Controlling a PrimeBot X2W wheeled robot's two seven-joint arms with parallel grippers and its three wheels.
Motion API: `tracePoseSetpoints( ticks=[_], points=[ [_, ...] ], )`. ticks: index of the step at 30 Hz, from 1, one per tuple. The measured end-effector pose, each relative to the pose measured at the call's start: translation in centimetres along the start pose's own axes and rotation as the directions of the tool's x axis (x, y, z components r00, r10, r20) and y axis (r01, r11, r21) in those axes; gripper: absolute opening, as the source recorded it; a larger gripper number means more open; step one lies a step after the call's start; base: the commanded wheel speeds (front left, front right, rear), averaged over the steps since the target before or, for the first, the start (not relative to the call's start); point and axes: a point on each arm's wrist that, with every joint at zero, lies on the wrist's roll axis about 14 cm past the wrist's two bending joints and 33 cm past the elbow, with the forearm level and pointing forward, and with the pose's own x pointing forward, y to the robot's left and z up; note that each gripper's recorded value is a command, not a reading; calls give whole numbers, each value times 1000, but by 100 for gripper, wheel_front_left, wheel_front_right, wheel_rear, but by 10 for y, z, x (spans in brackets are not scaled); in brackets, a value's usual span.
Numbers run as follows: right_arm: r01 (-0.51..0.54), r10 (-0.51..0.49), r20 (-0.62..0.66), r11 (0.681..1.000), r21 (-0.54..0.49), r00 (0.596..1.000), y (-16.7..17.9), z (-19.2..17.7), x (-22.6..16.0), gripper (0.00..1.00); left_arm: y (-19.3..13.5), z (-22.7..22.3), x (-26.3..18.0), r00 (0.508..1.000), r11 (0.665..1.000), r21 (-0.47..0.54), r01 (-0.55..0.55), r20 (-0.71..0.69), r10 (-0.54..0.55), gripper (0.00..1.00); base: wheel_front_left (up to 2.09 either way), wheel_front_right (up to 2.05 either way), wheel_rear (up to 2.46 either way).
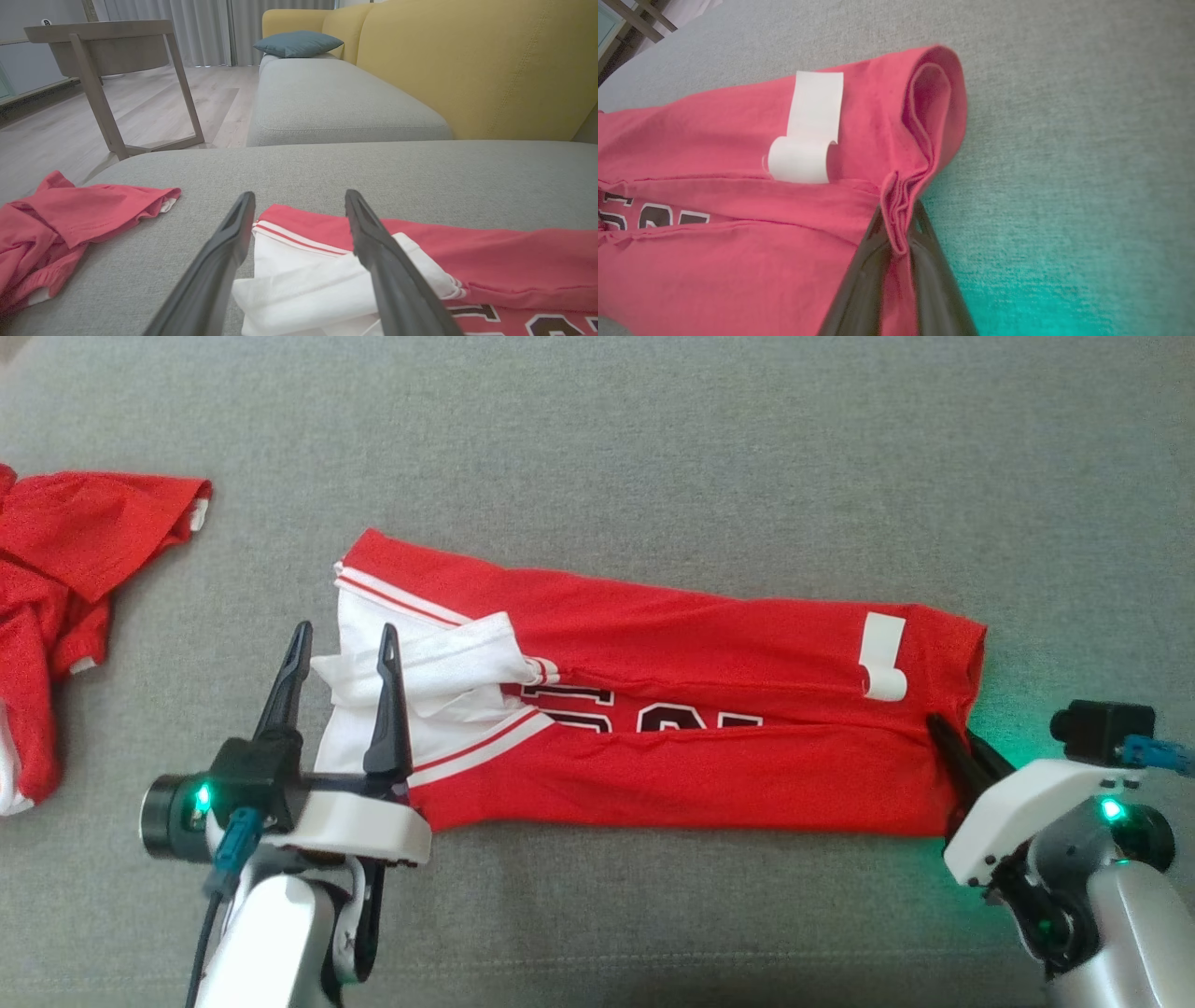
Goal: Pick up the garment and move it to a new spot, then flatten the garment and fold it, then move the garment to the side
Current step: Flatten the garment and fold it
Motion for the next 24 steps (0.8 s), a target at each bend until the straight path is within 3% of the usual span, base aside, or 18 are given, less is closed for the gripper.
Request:
tracePoseSetpoints(
  ticks=[4,7,12,15,21,24],
  points=[
    [25,-25,38,1000,-4,999,-11,8,-9,0,0,4,-2,1000,1000,-2,1,8,0,100,0,0,0],
    [90,-89,74,996,-10,993,-38,17,-24,0,-1,8,-5,1000,1000,-2,1,17,-1,100,0,0,0],
    [207,-198,187,978,-27,962,-84,54,-54,0,0,11,-12,1000,1000,-8,-8,20,8,100,0,0,0],
    [232,-217,227,972,-39,949,-92,70,-66,0,0,15,-15,1000,1000,-7,-8,29,9,100,0,0,0],
    [-1,18,257,998,-66,966,-2,92,-65,0,-1,24,-22,999,1000,-13,-10,52,11,100,0,0,0],
    [-176,182,247,983,-46,952,60,93,-57,0,1,21,-27,999,1000,-10,-17,40,17,100,0,0,0]
  ],
)
